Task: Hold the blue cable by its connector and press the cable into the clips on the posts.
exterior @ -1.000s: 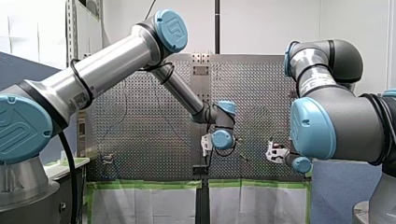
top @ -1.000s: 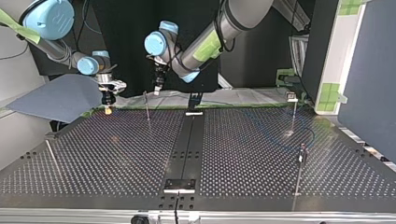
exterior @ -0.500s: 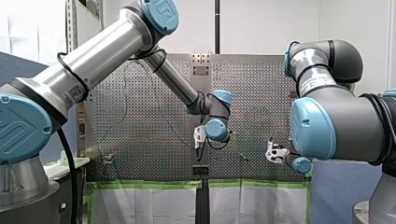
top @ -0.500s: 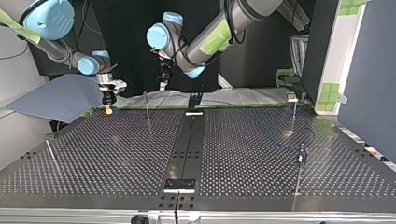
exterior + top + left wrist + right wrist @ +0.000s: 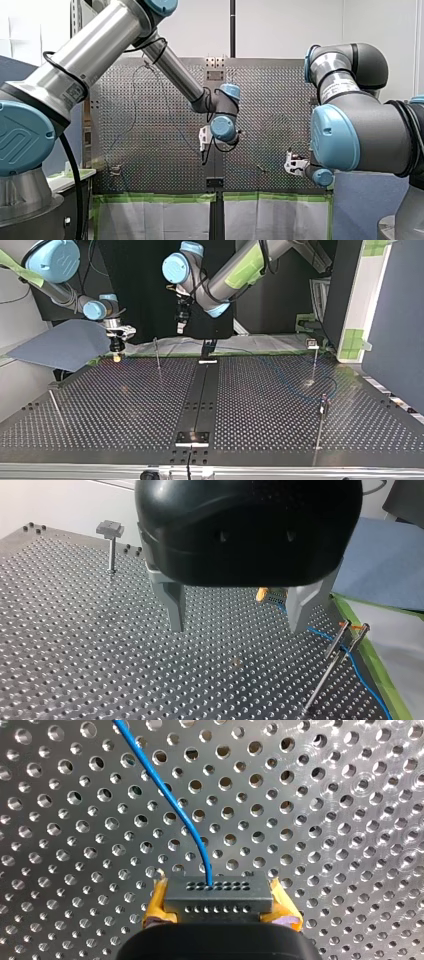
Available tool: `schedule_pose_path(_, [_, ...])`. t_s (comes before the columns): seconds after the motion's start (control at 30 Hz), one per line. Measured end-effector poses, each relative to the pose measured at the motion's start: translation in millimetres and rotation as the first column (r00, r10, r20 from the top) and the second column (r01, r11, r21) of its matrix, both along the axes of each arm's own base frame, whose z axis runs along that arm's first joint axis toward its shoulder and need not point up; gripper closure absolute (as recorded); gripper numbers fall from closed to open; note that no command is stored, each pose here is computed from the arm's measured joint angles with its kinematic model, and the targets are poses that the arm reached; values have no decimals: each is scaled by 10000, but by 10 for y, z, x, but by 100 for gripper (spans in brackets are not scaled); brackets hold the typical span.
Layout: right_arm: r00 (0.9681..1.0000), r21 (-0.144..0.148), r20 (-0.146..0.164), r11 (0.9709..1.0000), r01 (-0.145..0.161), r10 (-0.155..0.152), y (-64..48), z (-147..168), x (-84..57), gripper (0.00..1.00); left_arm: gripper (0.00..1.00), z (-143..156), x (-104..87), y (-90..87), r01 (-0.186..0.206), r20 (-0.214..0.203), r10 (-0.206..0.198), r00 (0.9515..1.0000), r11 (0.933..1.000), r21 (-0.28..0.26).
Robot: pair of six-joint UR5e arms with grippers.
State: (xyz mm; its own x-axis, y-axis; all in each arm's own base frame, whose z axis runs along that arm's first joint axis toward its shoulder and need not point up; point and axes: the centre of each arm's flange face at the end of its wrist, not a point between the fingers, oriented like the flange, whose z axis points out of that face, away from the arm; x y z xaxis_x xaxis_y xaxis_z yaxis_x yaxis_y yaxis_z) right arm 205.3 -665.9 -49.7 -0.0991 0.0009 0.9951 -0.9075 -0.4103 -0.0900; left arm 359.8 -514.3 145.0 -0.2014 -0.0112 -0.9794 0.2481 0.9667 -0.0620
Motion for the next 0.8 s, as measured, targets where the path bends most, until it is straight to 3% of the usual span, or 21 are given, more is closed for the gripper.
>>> schedule_pose_path(0.8, [10000, 23, -1, 10000, -21, 21, 11, -25, 14, 100, 0, 459, -498, 593, -82, -16, 81, 10000, 9999, -58])
